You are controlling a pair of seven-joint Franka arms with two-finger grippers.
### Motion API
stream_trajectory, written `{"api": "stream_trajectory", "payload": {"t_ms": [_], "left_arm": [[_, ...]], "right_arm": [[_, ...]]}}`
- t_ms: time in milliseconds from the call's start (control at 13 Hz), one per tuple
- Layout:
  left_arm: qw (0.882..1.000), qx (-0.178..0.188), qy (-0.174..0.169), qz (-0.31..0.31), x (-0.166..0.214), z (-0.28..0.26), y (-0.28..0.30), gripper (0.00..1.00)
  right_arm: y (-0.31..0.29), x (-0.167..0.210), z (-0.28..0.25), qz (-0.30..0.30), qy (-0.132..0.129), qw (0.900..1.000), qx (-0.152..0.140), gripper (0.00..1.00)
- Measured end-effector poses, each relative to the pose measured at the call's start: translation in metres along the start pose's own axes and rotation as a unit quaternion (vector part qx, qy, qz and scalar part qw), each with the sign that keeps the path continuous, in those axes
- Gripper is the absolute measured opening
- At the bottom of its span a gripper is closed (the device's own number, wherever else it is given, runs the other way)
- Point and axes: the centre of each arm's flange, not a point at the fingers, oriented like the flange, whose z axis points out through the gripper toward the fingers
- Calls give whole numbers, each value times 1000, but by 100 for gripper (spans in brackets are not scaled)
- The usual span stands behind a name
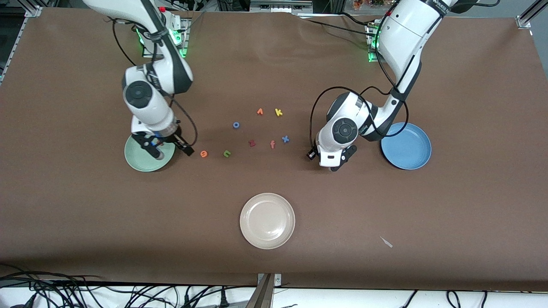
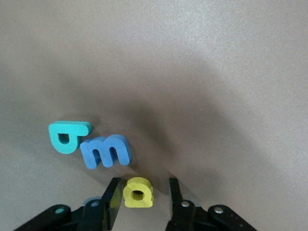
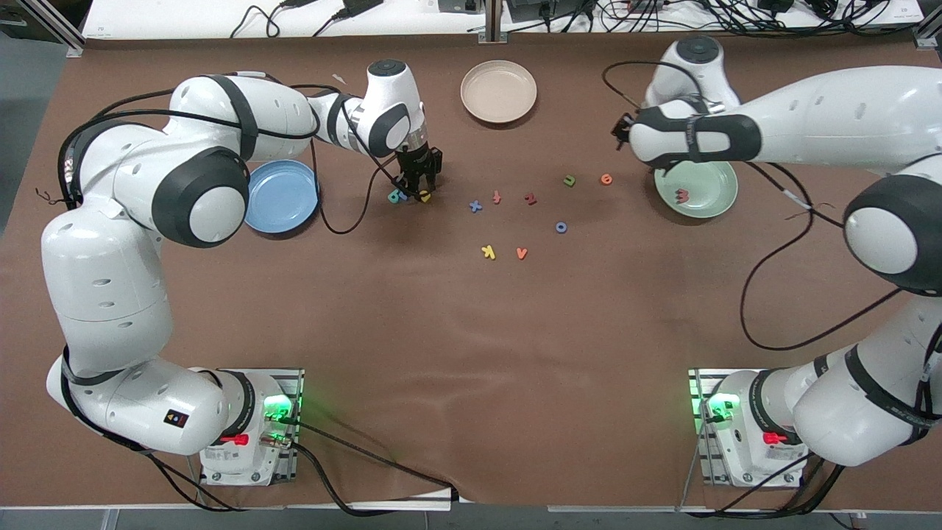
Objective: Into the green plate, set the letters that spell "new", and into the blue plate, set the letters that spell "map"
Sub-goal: 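Grasp the yellow a with the left gripper while the right gripper returns, then carry the yellow a toward the blue plate while the right gripper grasps the green u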
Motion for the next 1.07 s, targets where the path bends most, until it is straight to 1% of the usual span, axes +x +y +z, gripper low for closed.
{"api": "stream_trajectory", "payload": {"t_ms": [153, 307, 384, 460, 537, 614, 691, 767, 844, 921, 1074], "left_arm": [[1000, 0, 0, 0, 0, 0, 0, 47], [1000, 0, 0, 1, -1, 0, 0, 44], [1000, 0, 0, 1, -1, 0, 0, 42], [1000, 0, 0, 1, -1, 0, 0, 36], [1000, 0, 0, 1, -1, 0, 0, 35], [1000, 0, 0, 1, -1, -1, 0, 27], [1000, 1, 0, 1, -1, -1, -1, 27], [1000, 2, 0, 1, -1, -1, -1, 27], [1000, 2, 0, 1, -1, -1, -1, 27], [1000, 2, 0, 1, -1, -1, -1, 27], [1000, 2, 0, 2, -1, -1, -1, 27]], "right_arm": [[-40, -27, 11, 60, -5, 998, 11, 100], [-63, -49, 30, 106, -13, 994, 8, 100], [-66, -54, 42, 115, -16, 993, 2, 100], [-66, -57, 52, 120, -17, 993, -3, 100], [-67, -61, 60, 125, -19, 992, -1, 98], [-69, -65, 65, 133, -22, 991, 4, 96], [-69, -68, 68, 141, -27, 990, 6, 94], [-70, -73, 70, 143, -32, 989, 6, 94], [-71, -76, 71, 144, -35, 989, 6, 87], [-71, -79, 72, 144, -37, 989, 5, 87], [-71, -80, 74, 143, -37, 989, 4, 66]]}}
